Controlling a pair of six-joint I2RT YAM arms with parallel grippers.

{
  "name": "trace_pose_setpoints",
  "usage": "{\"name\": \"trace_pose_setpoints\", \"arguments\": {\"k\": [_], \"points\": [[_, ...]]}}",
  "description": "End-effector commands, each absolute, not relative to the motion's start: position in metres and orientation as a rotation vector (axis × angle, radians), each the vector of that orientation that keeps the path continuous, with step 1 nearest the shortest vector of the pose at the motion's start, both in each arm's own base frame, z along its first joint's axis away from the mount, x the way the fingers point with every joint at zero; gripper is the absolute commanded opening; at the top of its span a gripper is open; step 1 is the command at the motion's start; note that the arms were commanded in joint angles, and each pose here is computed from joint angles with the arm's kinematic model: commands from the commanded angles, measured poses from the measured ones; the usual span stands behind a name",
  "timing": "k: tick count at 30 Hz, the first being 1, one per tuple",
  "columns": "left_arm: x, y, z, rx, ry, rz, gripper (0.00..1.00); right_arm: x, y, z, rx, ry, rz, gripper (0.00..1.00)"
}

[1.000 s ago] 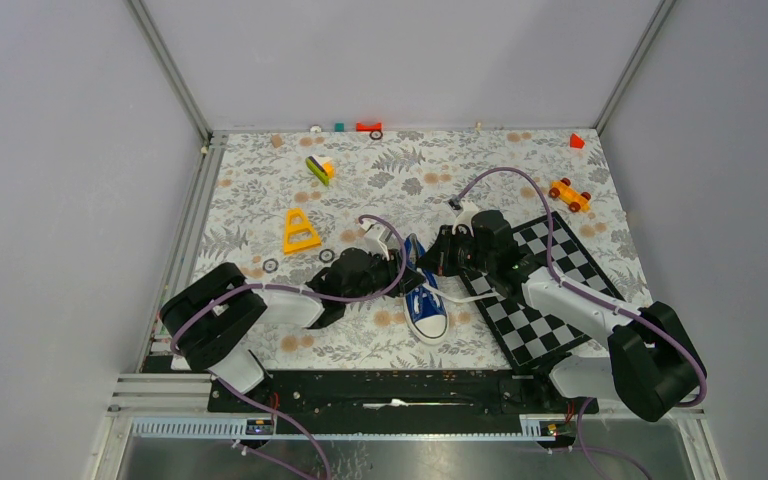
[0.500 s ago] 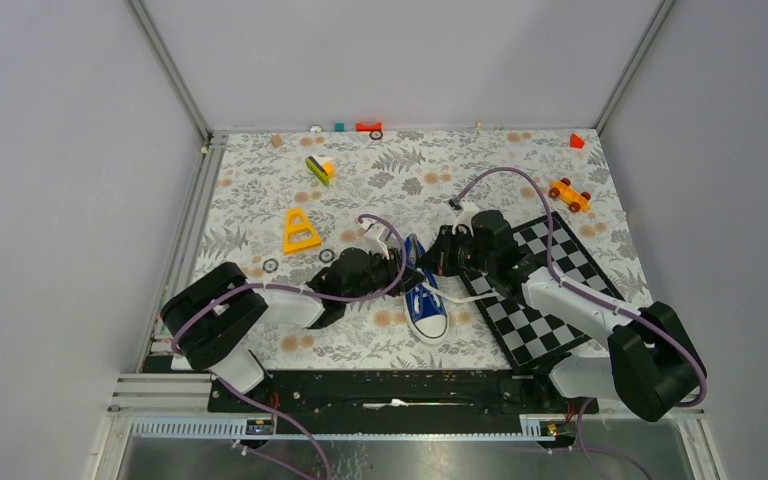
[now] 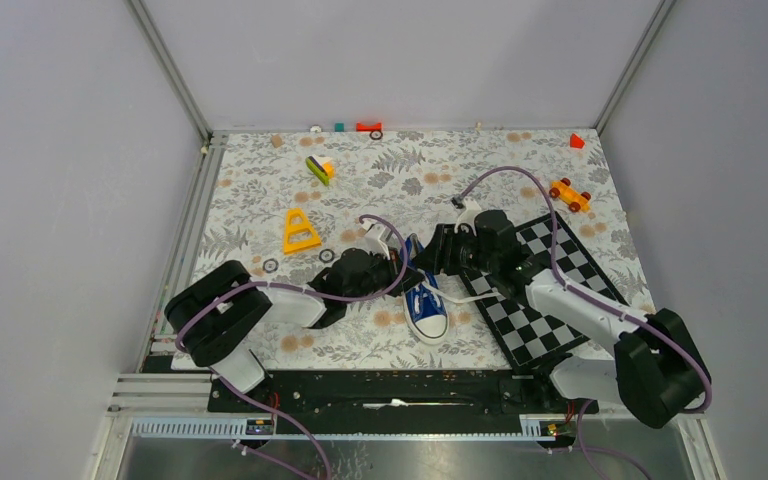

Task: Tie the shoes
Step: Fold the shoelace, then adjust the shoelace on the shoelace.

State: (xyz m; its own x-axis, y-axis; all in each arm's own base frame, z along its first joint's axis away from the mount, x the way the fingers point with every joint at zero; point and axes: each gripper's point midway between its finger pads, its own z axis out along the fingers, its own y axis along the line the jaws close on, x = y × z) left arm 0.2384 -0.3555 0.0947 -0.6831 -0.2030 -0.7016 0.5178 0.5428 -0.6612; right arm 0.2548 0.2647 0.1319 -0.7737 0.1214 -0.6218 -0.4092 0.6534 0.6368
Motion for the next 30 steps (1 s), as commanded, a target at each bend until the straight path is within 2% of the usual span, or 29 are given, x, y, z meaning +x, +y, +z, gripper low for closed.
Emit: {"name": "trace_pose_setpoints", "arguments": {"k": [1, 3, 7, 10, 16, 22, 30], "points": [[0.247, -0.362, 0.119, 0.238, 1.909, -1.224, 0.00, 0.268, 0.260, 0.183, -0.224, 2.056, 1.045, 0.62], [0.246, -0.360, 0.119, 0.233, 1.902, -1.223, 0.00, 0.268, 0.251, 0.190, -0.212, 2.045, 0.995, 0.71], [0.245, -0.358, 0.120, 0.227, 1.896, -1.223, 0.00, 0.263, 0.227, 0.192, -0.185, 2.038, 0.869, 0.74], [0.244, -0.357, 0.121, 0.226, 1.891, -1.225, 0.00, 0.244, 0.208, 0.170, -0.170, 2.101, 0.810, 0.68], [0.243, -0.357, 0.120, 0.227, 1.891, -1.234, 0.00, 0.190, 0.183, 0.114, -0.095, 2.226, 0.848, 0.47], [0.242, -0.355, 0.120, 0.216, 1.884, -1.236, 0.00, 0.165, 0.178, 0.082, -0.024, 2.294, 0.903, 0.49], [0.239, -0.350, 0.112, 0.251, 1.923, -1.211, 0.00, 0.207, 0.197, 0.126, -0.093, 2.166, 0.888, 0.47]]}}
